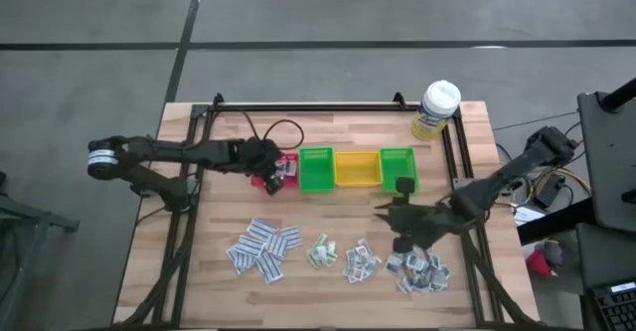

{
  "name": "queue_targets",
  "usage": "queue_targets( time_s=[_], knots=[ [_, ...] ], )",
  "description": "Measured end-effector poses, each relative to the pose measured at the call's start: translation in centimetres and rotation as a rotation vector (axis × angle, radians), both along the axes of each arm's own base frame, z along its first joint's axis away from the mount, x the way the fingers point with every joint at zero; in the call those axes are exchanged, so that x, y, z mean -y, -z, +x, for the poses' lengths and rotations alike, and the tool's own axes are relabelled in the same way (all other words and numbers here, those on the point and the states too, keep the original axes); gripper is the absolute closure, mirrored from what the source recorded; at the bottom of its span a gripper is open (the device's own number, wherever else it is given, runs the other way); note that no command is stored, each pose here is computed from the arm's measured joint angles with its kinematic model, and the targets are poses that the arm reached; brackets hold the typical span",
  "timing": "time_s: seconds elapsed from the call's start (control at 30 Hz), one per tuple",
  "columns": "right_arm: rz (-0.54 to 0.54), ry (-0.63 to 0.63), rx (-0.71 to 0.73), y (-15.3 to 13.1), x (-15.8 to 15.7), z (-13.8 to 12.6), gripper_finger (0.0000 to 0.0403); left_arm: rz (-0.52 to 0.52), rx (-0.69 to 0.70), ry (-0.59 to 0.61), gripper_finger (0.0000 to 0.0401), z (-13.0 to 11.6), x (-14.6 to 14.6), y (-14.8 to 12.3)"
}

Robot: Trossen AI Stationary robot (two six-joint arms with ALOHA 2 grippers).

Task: Pick & Place First Aid Supplies
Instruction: Put the alcohol pad into the red basket

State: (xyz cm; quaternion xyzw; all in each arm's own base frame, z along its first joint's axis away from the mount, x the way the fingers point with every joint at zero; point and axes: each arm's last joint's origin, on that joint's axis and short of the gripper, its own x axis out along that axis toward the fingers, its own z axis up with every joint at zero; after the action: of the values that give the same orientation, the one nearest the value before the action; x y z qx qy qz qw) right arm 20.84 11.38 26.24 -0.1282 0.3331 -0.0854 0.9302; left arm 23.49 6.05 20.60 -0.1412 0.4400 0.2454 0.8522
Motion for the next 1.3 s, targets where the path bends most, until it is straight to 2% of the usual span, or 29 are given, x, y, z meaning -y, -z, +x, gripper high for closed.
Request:
queue_targets(
  time_s=[0.23, 0.4, 0.63, 0.77, 1.0, 1.3],
  knots=[
    [0.068, -0.066, 0.088, -0.9, 0.5, -3.6, 0.0332, -0.056, 0.009, -0.007, 0.0401, -0.3, -1.0, 0.0],
    [0.100, -0.105, 0.152, -1.3, 1.0, -5.1, 0.0326, -0.072, 0.012, -0.011, 0.0401, -0.4, -1.3, 0.1],
    [0.058, -0.183, 0.240, -1.6, 1.5, -5.9, 0.0334, -0.091, 0.016, -0.006, 0.0401, -0.4, -1.3, 0.1],
    [0.054, -0.187, 0.270, -1.5, 2.1, -6.4, 0.0341, -0.099, 0.019, -0.001, 0.0401, -0.4, -1.3, 0.0],
    [0.089, -0.118, 0.317, -1.2, 4.2, -7.3, 0.0344, -0.115, 0.024, -0.002, 0.0401, -0.4, -1.2, 0.1],
    [0.172, -0.158, 0.355, -1.1, 6.0, -8.5, 0.0345, -0.127, 0.028, -0.007, 0.0401, -0.4, -1.2, 0.1]
  ],
)
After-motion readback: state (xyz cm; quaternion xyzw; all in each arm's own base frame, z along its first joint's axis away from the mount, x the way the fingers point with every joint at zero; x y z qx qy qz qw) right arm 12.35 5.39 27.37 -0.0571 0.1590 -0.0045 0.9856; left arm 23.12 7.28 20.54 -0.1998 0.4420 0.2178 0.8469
